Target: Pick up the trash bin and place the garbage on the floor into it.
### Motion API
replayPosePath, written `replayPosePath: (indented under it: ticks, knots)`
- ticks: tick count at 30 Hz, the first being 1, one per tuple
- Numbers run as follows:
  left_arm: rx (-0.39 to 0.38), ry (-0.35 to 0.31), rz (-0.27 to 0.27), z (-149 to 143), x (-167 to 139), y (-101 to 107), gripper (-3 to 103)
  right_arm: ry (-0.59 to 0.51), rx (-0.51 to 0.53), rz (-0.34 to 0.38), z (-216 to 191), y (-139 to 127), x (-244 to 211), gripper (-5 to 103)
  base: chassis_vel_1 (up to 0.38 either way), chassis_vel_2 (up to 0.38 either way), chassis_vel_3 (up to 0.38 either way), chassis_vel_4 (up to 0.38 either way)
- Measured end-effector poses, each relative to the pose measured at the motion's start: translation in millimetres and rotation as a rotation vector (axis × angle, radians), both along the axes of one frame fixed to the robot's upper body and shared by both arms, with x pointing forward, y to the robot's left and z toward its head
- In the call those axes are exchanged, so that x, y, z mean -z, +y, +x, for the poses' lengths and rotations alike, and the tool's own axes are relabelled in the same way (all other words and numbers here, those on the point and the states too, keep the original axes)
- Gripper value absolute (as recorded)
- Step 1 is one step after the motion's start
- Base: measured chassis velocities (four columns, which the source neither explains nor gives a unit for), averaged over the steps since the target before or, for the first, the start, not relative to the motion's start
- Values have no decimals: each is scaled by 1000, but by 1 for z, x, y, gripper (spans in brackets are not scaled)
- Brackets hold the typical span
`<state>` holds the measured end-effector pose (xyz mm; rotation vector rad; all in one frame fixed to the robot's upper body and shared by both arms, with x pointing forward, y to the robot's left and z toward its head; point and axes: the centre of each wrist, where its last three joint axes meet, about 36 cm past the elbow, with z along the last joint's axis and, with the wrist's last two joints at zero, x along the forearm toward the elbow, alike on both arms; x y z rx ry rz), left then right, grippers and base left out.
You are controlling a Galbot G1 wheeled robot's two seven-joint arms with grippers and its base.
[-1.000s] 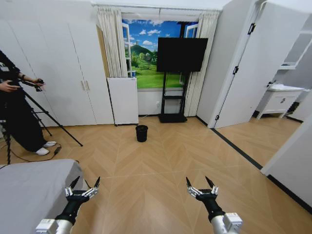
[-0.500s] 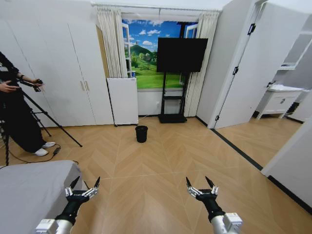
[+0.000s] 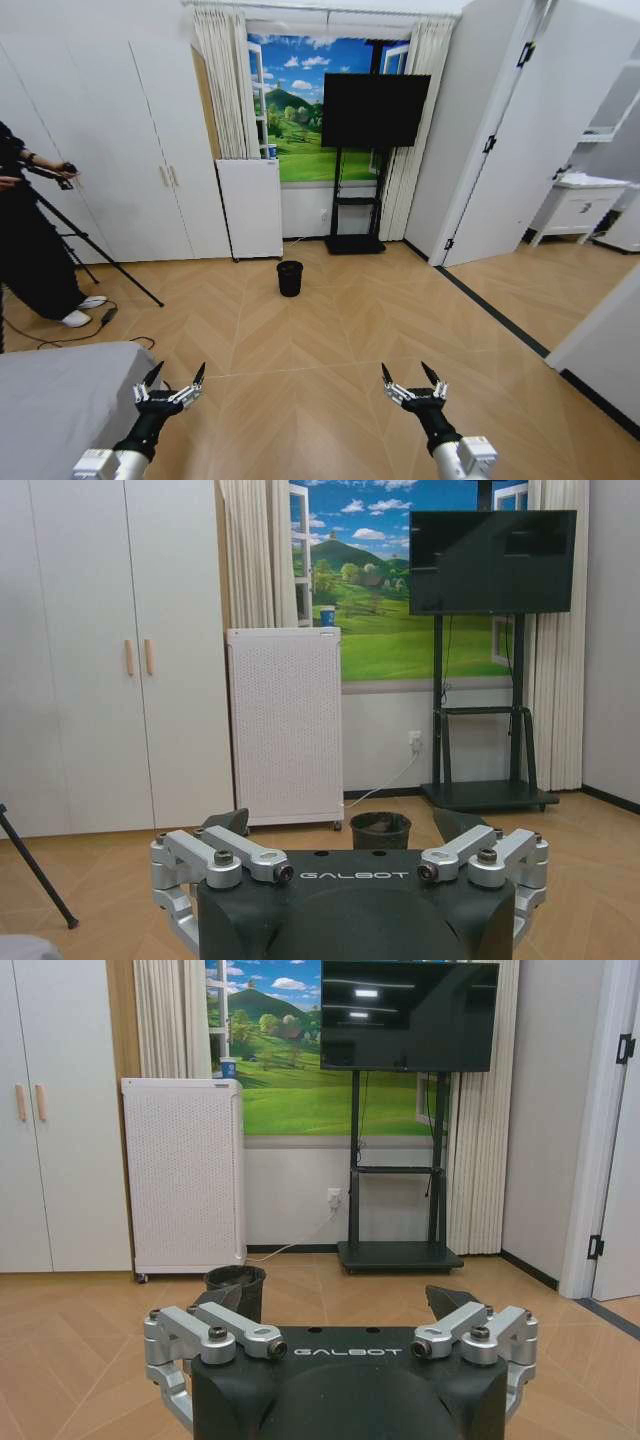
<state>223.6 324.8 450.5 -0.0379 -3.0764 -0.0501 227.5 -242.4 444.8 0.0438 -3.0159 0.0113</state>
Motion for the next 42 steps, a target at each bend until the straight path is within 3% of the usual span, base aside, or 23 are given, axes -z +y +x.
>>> replayPosePath:
  ticks: [42]
  knots:
    - [0, 0, 0, 0, 0, 0, 100, 0, 0, 0, 0, 0, 0, 100, 0, 0, 0, 0]
